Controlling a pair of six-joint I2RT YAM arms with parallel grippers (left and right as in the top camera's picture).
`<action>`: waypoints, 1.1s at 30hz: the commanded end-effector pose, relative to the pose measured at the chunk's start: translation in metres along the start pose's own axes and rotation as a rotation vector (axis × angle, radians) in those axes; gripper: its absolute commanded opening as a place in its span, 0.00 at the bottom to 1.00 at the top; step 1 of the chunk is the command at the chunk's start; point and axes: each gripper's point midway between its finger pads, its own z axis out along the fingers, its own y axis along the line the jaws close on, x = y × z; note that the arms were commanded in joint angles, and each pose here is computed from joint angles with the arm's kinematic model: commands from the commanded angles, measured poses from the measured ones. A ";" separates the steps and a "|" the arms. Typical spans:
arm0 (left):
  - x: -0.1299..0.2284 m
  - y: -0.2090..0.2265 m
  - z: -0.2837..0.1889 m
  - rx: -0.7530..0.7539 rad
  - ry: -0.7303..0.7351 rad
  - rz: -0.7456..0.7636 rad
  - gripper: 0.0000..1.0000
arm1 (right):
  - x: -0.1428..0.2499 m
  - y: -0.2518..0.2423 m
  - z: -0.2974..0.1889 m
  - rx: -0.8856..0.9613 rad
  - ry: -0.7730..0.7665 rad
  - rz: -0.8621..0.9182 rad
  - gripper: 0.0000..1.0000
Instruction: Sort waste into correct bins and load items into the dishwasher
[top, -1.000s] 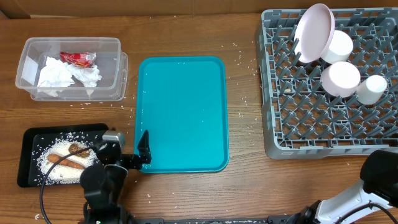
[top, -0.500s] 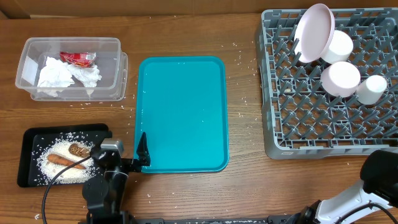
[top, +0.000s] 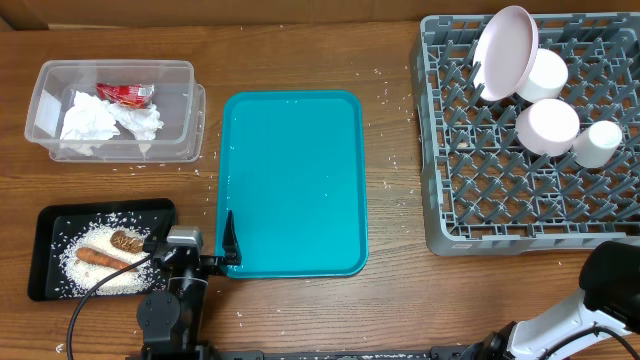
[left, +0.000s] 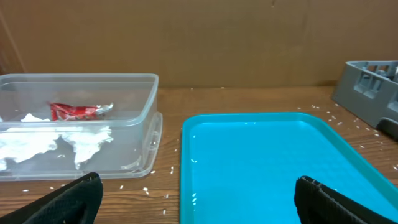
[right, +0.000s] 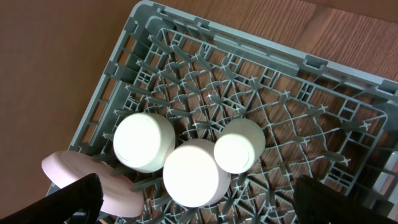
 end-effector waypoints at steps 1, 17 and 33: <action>0.001 0.005 0.000 -0.030 -0.002 0.027 1.00 | -0.004 0.000 -0.013 -0.011 -0.032 0.006 1.00; 0.001 0.005 0.000 -0.030 -0.002 0.027 1.00 | -0.004 0.000 -0.013 -0.011 -0.032 0.006 1.00; 0.001 0.005 0.000 -0.030 -0.002 0.027 1.00 | -0.010 -0.002 -0.013 0.007 -0.059 0.007 1.00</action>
